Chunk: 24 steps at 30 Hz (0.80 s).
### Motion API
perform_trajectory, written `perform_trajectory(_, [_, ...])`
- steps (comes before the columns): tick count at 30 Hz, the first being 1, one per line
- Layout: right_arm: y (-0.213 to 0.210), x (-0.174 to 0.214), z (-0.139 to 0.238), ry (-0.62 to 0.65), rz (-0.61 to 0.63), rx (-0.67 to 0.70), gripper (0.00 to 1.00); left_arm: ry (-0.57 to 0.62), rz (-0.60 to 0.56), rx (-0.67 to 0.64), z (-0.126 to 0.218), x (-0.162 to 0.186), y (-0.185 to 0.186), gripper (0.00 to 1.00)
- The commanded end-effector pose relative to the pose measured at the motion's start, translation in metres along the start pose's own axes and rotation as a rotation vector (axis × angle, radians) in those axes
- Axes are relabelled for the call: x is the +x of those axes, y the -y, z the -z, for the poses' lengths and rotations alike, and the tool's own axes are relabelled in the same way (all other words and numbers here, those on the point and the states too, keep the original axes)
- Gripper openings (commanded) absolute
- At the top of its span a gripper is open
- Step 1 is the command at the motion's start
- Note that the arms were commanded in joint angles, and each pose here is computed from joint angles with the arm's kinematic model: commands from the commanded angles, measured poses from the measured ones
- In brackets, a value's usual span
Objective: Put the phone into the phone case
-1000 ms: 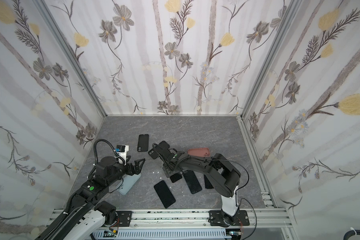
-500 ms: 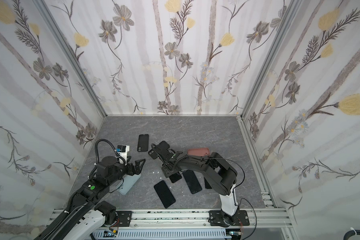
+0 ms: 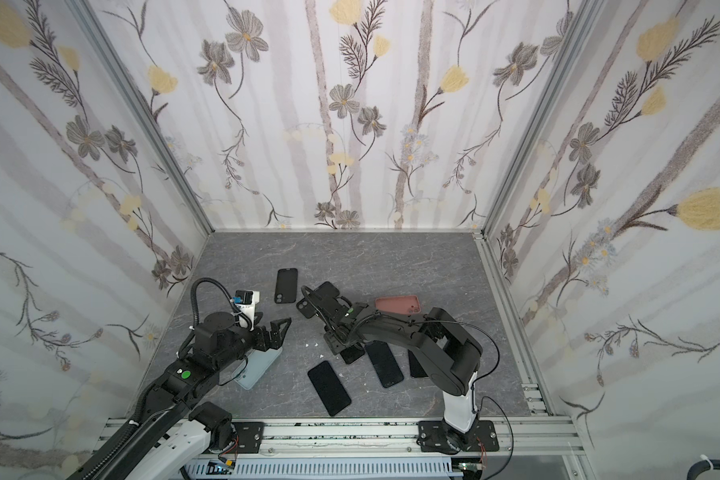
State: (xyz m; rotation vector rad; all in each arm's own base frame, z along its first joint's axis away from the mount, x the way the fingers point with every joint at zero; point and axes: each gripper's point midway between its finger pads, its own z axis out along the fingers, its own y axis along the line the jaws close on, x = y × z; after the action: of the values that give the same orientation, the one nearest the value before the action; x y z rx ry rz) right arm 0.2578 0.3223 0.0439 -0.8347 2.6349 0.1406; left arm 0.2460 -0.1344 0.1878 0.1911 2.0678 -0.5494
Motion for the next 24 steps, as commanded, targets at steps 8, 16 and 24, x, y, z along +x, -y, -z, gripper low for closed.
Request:
perform_trajectory(8, [-0.009, -0.032, 0.042, 0.216, 0.096, -0.034, 0.62, -0.070, 0.053, 0.079, -0.007, -0.003, 0.018, 0.99])
perform_trajectory(16, [-0.039, -0.051, 0.088, 0.413, 0.214, -0.138, 0.62, -0.209, 0.211, 0.207, -0.023, 0.001, 0.046, 0.91])
perform_trajectory(24, [-0.078, -0.055, 0.119, 0.518, 0.315, -0.278, 0.61, -0.271, 0.280, 0.297, -0.030, 0.009, 0.062, 0.80])
